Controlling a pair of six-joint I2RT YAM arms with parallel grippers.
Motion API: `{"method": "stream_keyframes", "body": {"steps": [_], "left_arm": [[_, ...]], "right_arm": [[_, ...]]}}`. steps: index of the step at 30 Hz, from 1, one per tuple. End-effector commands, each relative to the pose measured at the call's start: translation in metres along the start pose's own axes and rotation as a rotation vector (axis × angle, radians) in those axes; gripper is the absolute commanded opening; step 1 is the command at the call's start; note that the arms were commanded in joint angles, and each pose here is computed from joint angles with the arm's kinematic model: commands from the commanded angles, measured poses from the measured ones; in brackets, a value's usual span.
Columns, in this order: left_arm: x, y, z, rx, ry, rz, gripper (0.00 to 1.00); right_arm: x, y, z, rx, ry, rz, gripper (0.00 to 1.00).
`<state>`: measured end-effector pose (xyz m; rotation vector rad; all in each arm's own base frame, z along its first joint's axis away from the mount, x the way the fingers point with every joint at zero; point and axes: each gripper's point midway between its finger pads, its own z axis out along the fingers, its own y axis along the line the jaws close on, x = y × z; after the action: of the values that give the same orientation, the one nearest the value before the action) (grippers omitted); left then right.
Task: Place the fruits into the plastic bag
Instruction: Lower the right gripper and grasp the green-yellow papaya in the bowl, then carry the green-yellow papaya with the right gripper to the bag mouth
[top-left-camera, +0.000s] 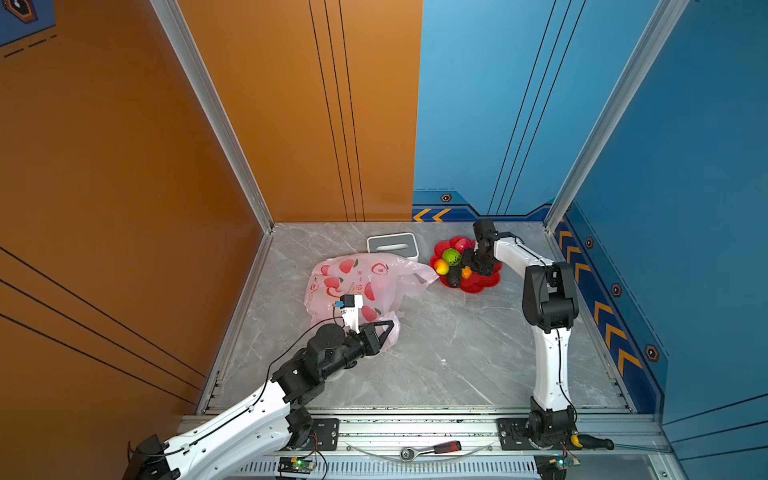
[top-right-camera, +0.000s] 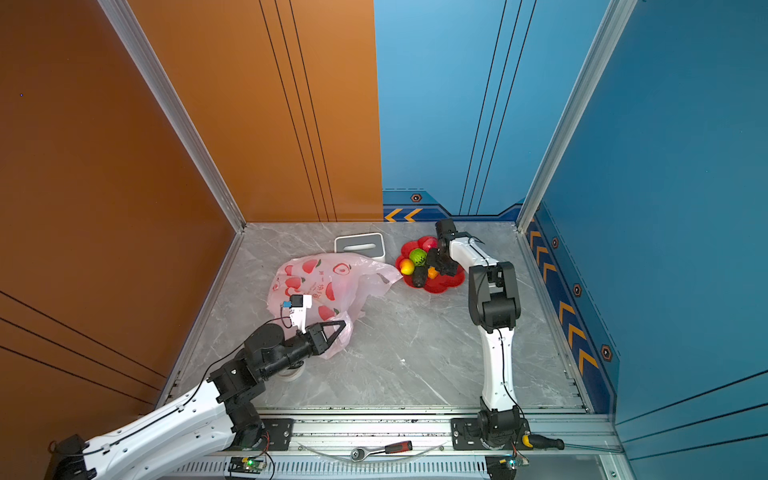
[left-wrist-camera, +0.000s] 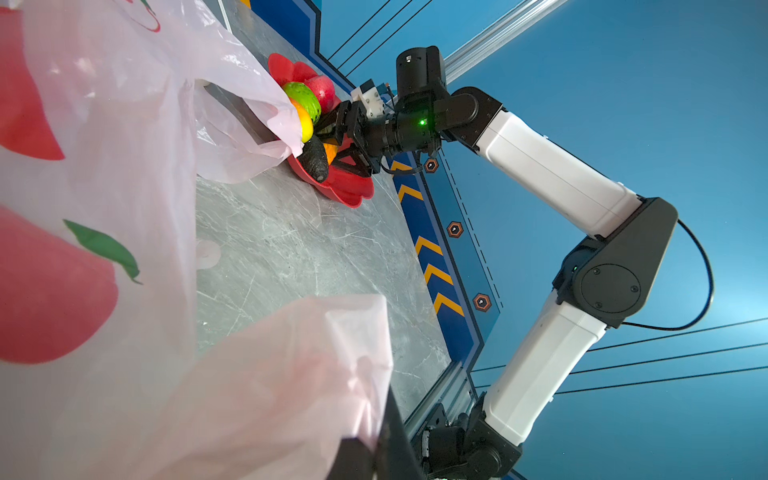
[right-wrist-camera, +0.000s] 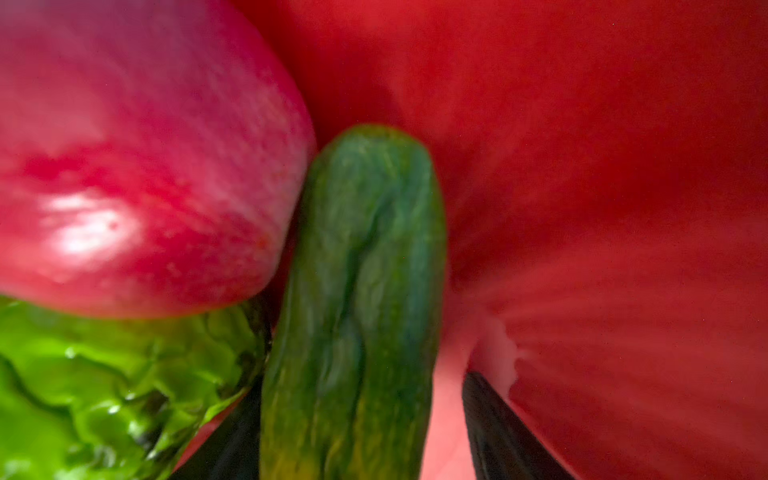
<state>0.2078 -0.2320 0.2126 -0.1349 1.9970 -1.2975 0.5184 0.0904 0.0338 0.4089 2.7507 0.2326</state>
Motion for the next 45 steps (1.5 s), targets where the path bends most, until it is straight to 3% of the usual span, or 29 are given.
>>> {"method": "stream_keyframes", "body": {"steps": [1,3,16,28,38,45], "left_arm": [[-0.001,0.009,-0.002,-0.019,-0.016,-0.006,0.0],[-0.001,0.01,-0.002,-0.02,-0.017,-0.008,0.0],[-0.002,0.008,-0.001,-0.008,-0.023,-0.015,0.0],[-0.002,0.007,-0.003,0.011,-0.031,-0.02,0.0],[-0.002,0.003,-0.002,0.027,-0.025,-0.017,0.0],[-0.002,0.003,-0.001,0.026,-0.027,-0.016,0.0]], "right_arm": [[-0.004,-0.008,-0.001,0.037,-0.003,0.006,0.61],[-0.004,-0.008,-0.001,0.037,-0.003,0.006,0.55],[0.0,-0.012,-0.023,0.042,-0.024,-0.003,0.42],[0.014,-0.012,-0.047,0.009,-0.021,0.004,0.42],[0.027,-0.003,-0.111,-0.079,-0.086,-0.008,0.42],[0.062,0.021,-0.152,-0.244,-0.078,-0.059,0.42]]}}
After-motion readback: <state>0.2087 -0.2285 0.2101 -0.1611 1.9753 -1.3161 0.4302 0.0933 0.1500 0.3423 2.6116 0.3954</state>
